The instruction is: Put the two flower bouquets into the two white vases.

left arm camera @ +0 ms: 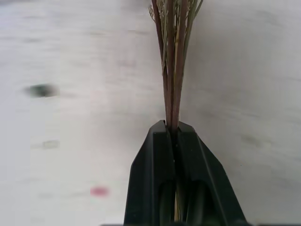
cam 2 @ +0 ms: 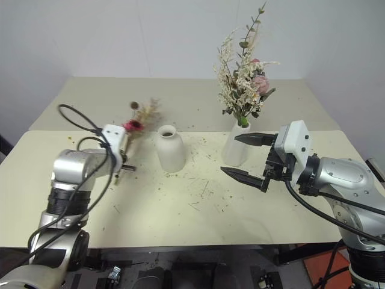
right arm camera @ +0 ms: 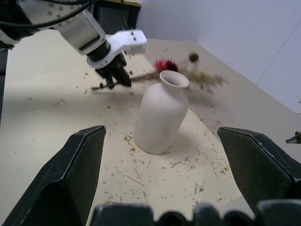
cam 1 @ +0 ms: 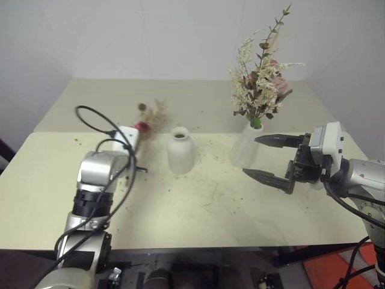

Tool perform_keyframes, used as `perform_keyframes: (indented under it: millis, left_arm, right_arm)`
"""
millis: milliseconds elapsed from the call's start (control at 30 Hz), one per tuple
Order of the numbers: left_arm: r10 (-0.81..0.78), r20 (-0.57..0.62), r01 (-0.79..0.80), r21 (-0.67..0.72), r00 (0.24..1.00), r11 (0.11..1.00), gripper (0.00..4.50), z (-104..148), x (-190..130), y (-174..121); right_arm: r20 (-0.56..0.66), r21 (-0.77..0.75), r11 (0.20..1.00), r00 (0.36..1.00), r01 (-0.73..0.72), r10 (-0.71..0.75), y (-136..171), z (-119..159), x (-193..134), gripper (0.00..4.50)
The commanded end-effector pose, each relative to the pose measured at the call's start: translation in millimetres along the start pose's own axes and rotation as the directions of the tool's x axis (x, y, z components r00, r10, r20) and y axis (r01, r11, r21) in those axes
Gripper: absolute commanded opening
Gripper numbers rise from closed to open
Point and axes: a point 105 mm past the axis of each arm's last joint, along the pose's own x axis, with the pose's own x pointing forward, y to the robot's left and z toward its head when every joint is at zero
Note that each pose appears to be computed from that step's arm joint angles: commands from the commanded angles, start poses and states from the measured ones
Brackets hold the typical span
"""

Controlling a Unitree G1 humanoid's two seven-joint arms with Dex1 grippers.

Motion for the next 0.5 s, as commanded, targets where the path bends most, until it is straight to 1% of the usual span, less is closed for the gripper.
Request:
perform_keyframes:
  millis: [33,100,133,167,200,233,267,333,400,433,500]
  left_arm:
    - [0.136,0.26,-0.114,-0.099,0.956,0.989,0.03,47.2,-8.8,33.0]
    - [0.126,0.434,-0.057,-0.169,0.892,0.984,0.03,74.6,-21.2,36.5]
    - [0.109,0.526,-0.004,-0.197,0.843,0.98,0.03,89.7,-30.9,35.6]
    - [0.093,0.604,0.067,-0.237,0.792,0.969,0.03,103.0,-40.4,34.8]
    - [0.065,0.664,0.179,-0.293,0.745,0.939,0.03,115.5,-49.4,33.1]
    - [0.031,0.711,0.285,-0.321,0.702,0.903,0.03,125.9,-57.0,30.4]
    - [-0.014,0.77,0.396,-0.311,0.637,0.864,0.03,136.7,-66.2,25.3]
    - [-0.084,0.877,0.555,-0.222,0.472,0.802,0.03,152.8,-86.6,14.4]
    - [-0.12,0.933,0.634,-0.133,0.34,0.761,0.03,162.3,-99.9,5.9]
    - [-0.147,0.952,0.694,-0.084,0.267,0.715,0.03,167.6,-105.4,-0.3]
    - [-0.174,0.97,0.759,-0.018,0.172,0.651,0.03,173.7,-111.5,-7.3]
  right_arm:
    - [0.027,-0.041,0.999,0.999,0.022,-0.021,-2.3,9.6,-3.1,4.5]
    - [0.027,-0.042,0.999,0.999,0.031,-0.03,-2.5,9.2,-3.5,4.5]
    - [0.026,-0.04,0.999,0.999,0.036,-0.035,-2.5,8.6,-3.8,4.5]
    - [0.025,-0.04,0.998,0.999,0.04,-0.039,-2.4,8.0,-4.1,4.5]
    - [0.023,-0.041,0.998,0.999,0.046,-0.045,-2.3,7.0,-4.5,4.5]
    - [0.022,-0.041,0.998,0.999,0.051,-0.05,-2.3,6.1,-4.8,4.5]
    - [0.02,-0.038,0.998,0.998,0.057,-0.056,-2.5,5.3,-5.3,4.5]
    - [0.019,-0.029,0.998,0.998,0.063,-0.062,-2.4,4.7,-6.7,4.5]
    - [0.017,-0.025,0.998,0.998,0.066,-0.066,-1.6,4.8,-8.4,4.5]
    - [0.014,-0.023,0.997,0.997,0.071,-0.071,-1.2,4.2,-10.0,4.5]
    - [0.006,-0.018,0.997,0.997,0.078,-0.078,-0.2,2.9,-12.3,4.5]
